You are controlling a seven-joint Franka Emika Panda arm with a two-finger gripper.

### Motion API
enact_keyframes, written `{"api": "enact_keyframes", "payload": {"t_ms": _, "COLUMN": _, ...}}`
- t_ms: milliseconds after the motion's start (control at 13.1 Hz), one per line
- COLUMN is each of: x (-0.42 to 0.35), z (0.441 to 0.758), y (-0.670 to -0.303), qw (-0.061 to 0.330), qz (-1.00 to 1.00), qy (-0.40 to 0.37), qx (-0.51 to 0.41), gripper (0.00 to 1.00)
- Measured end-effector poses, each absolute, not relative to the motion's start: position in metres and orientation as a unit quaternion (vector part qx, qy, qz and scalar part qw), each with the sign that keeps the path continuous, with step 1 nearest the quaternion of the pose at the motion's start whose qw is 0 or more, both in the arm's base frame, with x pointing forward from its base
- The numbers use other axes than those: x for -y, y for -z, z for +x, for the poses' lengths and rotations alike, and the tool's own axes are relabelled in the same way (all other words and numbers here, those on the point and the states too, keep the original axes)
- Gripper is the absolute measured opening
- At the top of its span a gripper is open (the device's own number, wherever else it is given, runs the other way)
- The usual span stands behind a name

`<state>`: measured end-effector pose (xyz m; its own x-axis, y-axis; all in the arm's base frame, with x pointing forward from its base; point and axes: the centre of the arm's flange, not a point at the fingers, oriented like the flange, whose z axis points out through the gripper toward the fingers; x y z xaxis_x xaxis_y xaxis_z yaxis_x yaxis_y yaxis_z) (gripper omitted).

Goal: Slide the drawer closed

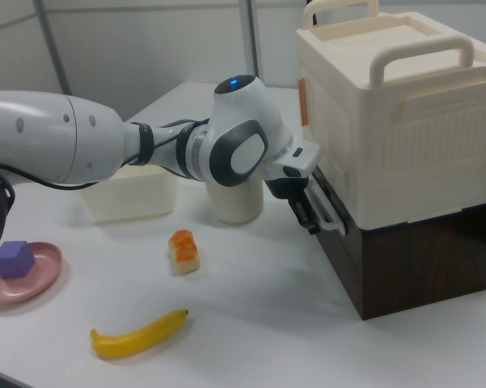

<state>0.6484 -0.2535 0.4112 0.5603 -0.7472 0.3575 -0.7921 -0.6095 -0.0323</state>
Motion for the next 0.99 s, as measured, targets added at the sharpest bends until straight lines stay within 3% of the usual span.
{"api": "enact_keyframes", "payload": {"t_ms": 306, "x": 0.252, "z": 0.649, "y": -0.411, "qw": 0.075, "qz": 0.894, "qy": -0.17, "qx": 0.408, "gripper": 0.01}}
{"api": "enact_keyframes", "payload": {"t_ms": 612, "x": 0.239, "z": 0.652, "y": -0.425, "qw": 0.089, "qz": 0.935, "qy": -0.17, "qx": 0.298, "gripper": 0.01}}
{"api": "enact_keyframes", "payload": {"t_ms": 994, "x": 0.131, "z": 0.652, "y": -0.474, "qw": 0.08, "qz": 0.972, "qy": -0.119, "qx": 0.185, "gripper": 0.01}}
